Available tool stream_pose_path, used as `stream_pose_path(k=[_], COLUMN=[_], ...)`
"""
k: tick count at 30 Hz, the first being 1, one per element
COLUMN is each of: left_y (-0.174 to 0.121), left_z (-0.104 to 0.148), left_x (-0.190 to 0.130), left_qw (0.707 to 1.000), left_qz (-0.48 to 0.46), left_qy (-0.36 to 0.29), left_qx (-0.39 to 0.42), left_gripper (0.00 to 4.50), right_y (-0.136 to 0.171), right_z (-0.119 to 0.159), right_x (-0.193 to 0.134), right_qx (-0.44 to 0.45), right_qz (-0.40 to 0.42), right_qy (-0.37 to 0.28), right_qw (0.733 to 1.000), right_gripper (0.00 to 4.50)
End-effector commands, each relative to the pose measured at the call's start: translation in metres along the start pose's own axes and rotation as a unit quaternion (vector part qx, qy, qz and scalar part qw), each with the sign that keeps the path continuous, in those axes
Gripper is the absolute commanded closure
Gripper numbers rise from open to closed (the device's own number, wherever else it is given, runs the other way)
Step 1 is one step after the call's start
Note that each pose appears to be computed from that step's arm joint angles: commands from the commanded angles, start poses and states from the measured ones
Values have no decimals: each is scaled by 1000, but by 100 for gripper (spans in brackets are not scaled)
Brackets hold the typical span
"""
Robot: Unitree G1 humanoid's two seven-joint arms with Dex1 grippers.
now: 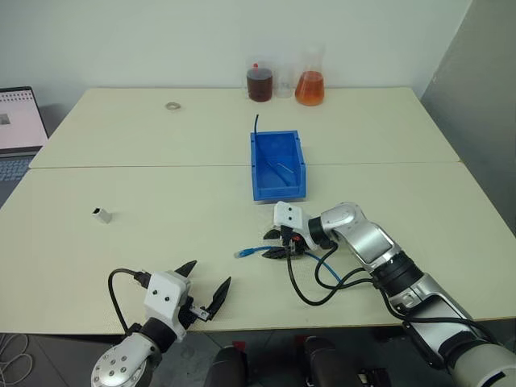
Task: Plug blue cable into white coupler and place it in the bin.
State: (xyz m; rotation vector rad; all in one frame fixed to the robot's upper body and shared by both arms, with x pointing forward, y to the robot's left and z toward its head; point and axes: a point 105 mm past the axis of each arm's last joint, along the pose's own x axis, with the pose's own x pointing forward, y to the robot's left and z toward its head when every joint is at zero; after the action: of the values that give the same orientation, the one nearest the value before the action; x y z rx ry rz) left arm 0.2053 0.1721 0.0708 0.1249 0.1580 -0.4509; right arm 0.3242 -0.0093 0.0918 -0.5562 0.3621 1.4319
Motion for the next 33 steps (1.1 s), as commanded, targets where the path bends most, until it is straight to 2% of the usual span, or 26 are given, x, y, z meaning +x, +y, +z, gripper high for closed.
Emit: stream_pose_path(k=[1,5,9,13,18,21,27,28,33], left_y=[8,19,31,39,36,30,15,14,11], left_z=[13,25,29,17,15,10,4,4,0], left_x=[4,13,24,46,74,87,98,98,93], left_qw=[999,994,981,956,933,918,902,900,891], left_qz=[-35,-98,-175,-257,-325,-355,-392,-396,-417], left_qy=[-9,-2,18,58,62,63,49,48,50], left_qx=[15,40,75,128,142,167,173,173,173], left_gripper=[0,0,0,0,0,0,0,38,152], right_y=[-4,7,25,45,53,46,43,43,44], right_z=[18,21,19,25,26,22,14,13,9], right_x=[-24,-55,-92,-122,-136,-139,-142,-143,-148], right_qx=[-6,19,40,60,81,96,118,120,128], right_qz=[-23,-29,-33,-14,-18,-58,-102,-106,-116], right_qy=[-29,-39,-37,-42,-42,-39,-36,-34,-27], right_qw=[999,999,998,997,996,993,987,987,985], right_gripper=[97,4,1,1,1,1,1,0,0])
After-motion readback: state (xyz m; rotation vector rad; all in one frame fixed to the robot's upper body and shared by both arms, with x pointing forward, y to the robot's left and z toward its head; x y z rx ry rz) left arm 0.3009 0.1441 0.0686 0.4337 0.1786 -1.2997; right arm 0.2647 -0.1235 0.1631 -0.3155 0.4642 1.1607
